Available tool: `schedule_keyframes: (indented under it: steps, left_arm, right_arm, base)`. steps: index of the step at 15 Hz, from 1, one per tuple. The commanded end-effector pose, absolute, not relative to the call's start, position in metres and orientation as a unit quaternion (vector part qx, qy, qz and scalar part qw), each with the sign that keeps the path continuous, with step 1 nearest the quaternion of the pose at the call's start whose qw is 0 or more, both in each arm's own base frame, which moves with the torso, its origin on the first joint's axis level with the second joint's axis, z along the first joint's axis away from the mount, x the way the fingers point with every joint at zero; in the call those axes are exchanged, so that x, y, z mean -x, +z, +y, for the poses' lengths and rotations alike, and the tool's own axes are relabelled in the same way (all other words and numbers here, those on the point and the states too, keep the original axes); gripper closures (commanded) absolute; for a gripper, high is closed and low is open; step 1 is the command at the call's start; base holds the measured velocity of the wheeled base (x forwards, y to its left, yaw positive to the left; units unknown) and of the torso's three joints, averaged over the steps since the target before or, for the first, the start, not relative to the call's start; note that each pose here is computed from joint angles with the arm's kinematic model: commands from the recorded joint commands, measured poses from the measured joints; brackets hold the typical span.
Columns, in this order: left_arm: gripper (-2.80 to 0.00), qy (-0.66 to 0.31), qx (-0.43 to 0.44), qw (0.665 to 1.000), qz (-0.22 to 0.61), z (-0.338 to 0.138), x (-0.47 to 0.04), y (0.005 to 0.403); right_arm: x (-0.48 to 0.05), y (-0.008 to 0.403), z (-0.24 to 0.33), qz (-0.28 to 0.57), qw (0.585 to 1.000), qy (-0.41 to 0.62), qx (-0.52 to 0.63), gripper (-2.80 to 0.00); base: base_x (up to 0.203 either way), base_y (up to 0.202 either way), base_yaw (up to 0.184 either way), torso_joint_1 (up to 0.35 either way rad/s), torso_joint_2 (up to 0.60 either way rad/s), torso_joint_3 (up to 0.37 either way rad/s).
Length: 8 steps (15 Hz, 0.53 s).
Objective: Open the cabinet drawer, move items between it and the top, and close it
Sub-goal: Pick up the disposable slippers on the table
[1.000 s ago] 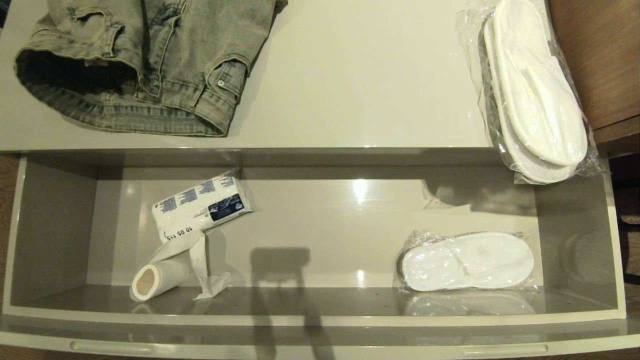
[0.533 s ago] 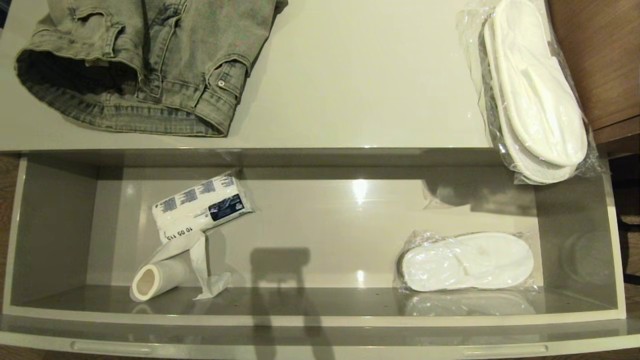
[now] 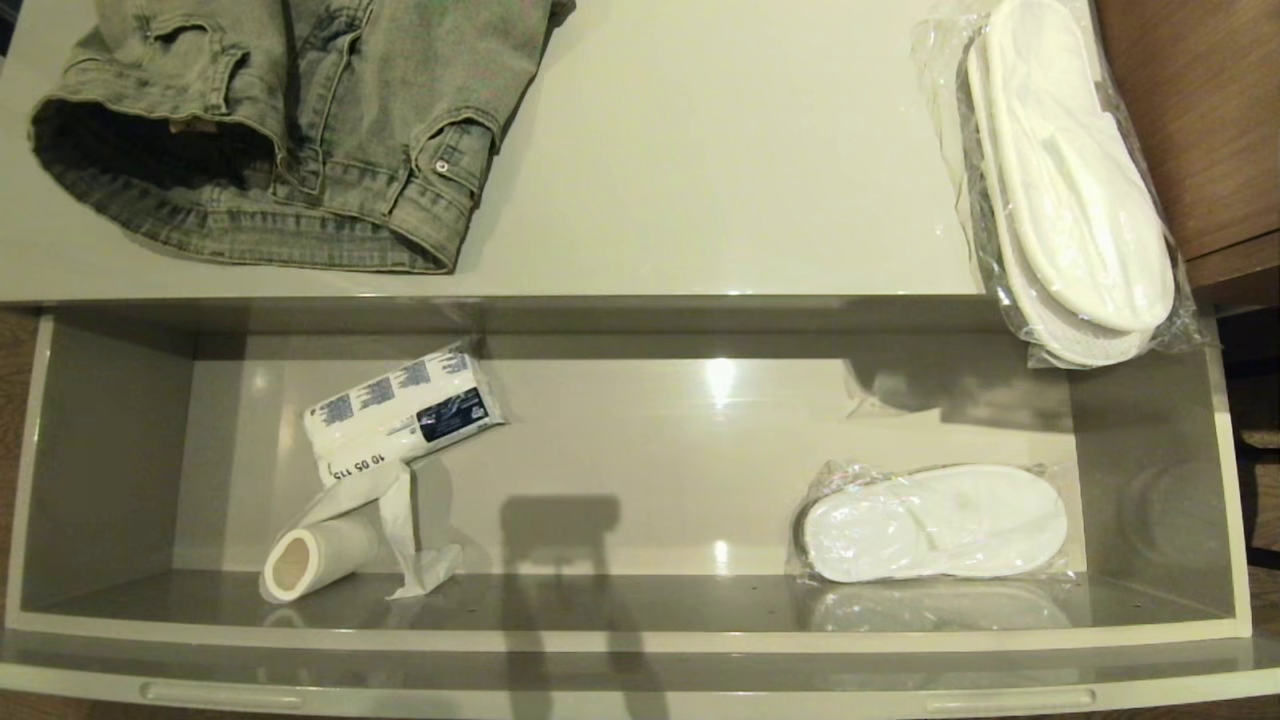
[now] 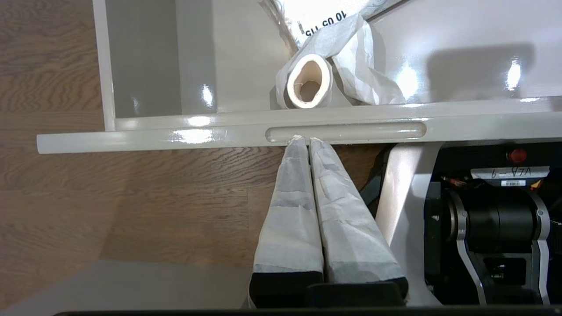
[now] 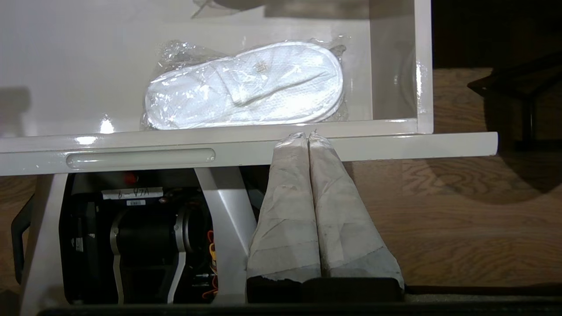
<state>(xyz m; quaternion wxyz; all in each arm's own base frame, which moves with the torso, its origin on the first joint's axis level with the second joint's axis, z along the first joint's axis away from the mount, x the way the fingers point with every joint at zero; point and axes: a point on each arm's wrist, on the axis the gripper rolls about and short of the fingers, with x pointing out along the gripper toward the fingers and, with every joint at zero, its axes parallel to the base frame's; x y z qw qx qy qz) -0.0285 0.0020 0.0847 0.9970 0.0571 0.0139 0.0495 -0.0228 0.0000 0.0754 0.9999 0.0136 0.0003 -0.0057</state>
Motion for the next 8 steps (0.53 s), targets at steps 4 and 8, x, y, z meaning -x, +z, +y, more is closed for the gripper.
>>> schedule_keyframes:
  steps: [4,8]
  left_arm:
    - [0.0,0.05,-0.057,0.997,0.016,0.002,0.028,0.0841]
    - [0.0,0.05,-0.057,0.997,0.016,0.002,0.028,0.0841]
  right_arm:
    - [0.0228,0.0749,0.0,0.001,1.0,-0.006,-0.014,0.0]
    - [0.0228,0.075,0.0,0.0,1.0,-0.006,-0.014,0.0]
  base:
    - [0.0,0.0,0.0,0.0,0.0,0.0]
    - [0.0,0.0,0.0,0.0,0.0,0.0]
